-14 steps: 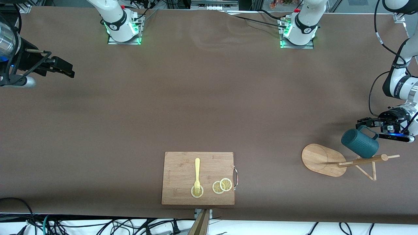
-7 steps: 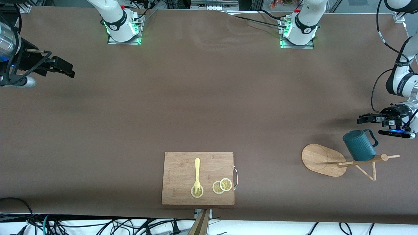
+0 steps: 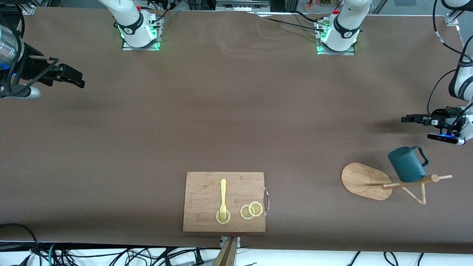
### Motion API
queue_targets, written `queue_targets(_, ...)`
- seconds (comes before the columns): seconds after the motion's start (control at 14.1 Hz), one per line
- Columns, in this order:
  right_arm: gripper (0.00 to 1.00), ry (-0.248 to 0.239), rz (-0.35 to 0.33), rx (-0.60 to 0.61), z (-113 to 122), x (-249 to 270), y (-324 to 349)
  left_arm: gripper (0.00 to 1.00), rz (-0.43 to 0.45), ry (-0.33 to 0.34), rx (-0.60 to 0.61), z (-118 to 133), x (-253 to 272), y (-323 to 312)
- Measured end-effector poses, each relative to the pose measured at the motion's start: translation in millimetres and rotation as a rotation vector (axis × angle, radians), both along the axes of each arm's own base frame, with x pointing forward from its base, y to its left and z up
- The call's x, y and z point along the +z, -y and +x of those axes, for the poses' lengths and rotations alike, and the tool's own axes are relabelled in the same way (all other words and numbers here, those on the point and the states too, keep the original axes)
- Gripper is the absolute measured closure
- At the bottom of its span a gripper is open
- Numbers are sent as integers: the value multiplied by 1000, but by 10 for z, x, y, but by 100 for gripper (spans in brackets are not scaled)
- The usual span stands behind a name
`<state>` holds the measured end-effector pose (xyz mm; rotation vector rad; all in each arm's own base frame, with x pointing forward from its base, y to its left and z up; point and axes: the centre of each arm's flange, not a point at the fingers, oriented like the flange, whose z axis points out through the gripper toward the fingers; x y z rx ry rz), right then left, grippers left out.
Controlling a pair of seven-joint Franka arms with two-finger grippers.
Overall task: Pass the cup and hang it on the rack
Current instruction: 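Open the left gripper and draw it back from the hanging mug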
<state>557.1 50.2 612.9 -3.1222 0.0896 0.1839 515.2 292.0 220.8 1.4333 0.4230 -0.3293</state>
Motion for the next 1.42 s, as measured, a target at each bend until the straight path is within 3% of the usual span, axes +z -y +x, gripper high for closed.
queue_targets(0.28,0,5,1,0,6,4,-3,0,213,49,-163,-84,534,-108)
queue_targets(0.64,0,6,2,13,0,6,-75,0,641,178,-435,309,1939,395)
queue_targets(0.85,0,9,3,27,-8,10,-156,0,891,253,-555,592,2469,925)
queue_targets(1.21,0,16,3,27,-12,31,-157,0,1199,383,-703,931,2936,1734)
queue_targets(1.42,0,17,4,28,-12,34,-159,0,1319,434,-744,958,3214,2126)
